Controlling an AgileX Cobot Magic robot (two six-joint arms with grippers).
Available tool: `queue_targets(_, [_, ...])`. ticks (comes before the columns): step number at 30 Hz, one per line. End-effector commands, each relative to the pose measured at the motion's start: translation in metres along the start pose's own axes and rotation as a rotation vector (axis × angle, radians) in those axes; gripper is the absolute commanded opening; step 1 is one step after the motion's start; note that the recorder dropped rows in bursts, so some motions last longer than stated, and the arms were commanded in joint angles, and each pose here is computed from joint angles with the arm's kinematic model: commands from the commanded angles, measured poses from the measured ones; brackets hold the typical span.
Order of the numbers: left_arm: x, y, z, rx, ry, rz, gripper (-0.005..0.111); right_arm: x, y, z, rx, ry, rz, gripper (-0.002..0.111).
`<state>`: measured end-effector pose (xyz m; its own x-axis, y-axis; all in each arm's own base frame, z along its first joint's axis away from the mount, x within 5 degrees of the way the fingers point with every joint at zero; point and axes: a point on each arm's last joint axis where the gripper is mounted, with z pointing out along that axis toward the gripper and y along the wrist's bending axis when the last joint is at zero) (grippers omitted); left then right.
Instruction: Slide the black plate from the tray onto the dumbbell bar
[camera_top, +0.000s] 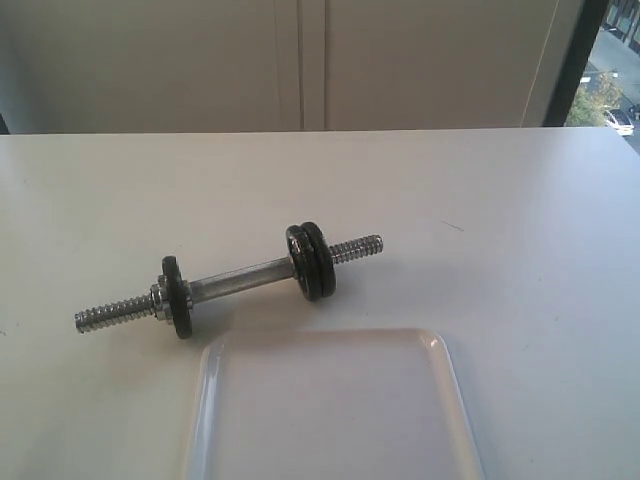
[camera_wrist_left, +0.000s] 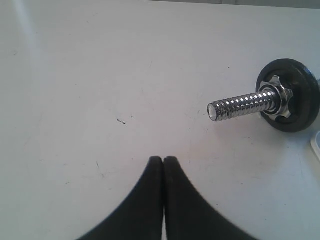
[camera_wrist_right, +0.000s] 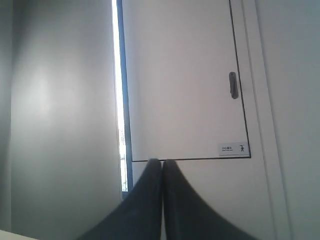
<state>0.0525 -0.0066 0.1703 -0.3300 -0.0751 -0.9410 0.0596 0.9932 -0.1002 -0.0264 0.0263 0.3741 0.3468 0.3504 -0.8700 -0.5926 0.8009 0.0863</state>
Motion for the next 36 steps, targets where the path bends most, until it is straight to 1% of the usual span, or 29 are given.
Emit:
queue_targets(1, [0.001, 0.000, 0.000, 0.001, 0.000, -0.005, 0.000, 0.009, -0.008, 0.001, 0.051, -0.001, 0.054, 0.000])
queue_targets(4, [0.001, 0.000, 0.000, 0.001, 0.000, -0.005, 0.000, 0.017, -0.021, 0.001, 0.150, -0.026, 0.184, 0.000])
queue_targets(6, [0.001, 0.000, 0.000, 0.001, 0.000, -0.005, 0.000, 0.026, -0.028, 0.000, 0.213, -0.017, 0.245, 0.000])
queue_targets(11, [0.001, 0.000, 0.000, 0.001, 0.000, -0.005, 0.000, 0.048, -0.043, -0.001, 0.323, 0.013, 0.315, 0.000])
queue_targets(13, [0.001, 0.000, 0.000, 0.001, 0.000, -0.005, 0.000, 0.055, -0.047, -0.002, 0.346, 0.027, 0.287, 0.000])
queue_targets(15, [0.001, 0.000, 0.000, 0.001, 0.000, -0.005, 0.000, 0.064, -0.050, -0.003, 0.362, 0.062, 0.212, 0.000])
queue_targets(20, [0.001, 0.000, 0.000, 0.001, 0.000, -0.005, 0.000, 0.088, -0.057, -0.006, 0.386, 0.154, 0.099, 0.000])
queue_targets(26, [0.001, 0.000, 0.000, 0.001, 0.000, -0.005, 0.000, 0.120, -0.064, -0.013, 0.411, 0.272, 0.057, 0.000])
queue_targets(30, [0.001, 0.000, 0.000, 0.001, 0.000, -0.005, 0.000, 0.143, -0.069, -0.020, 0.423, 0.374, -0.004, 0.000])
queue_targets(33, [0.001, 0.000, 0.000, 0.001, 0.000, -0.005, 0.000, 0.154, -0.071, -0.024, 0.423, 0.428, -0.060, 0.000])
queue_targets(36, [0.001, 0.000, 0.000, 0.001, 0.000, -0.005, 0.000, 0.163, -0.073, -0.027, 0.428, 0.471, -0.058, 0.000])
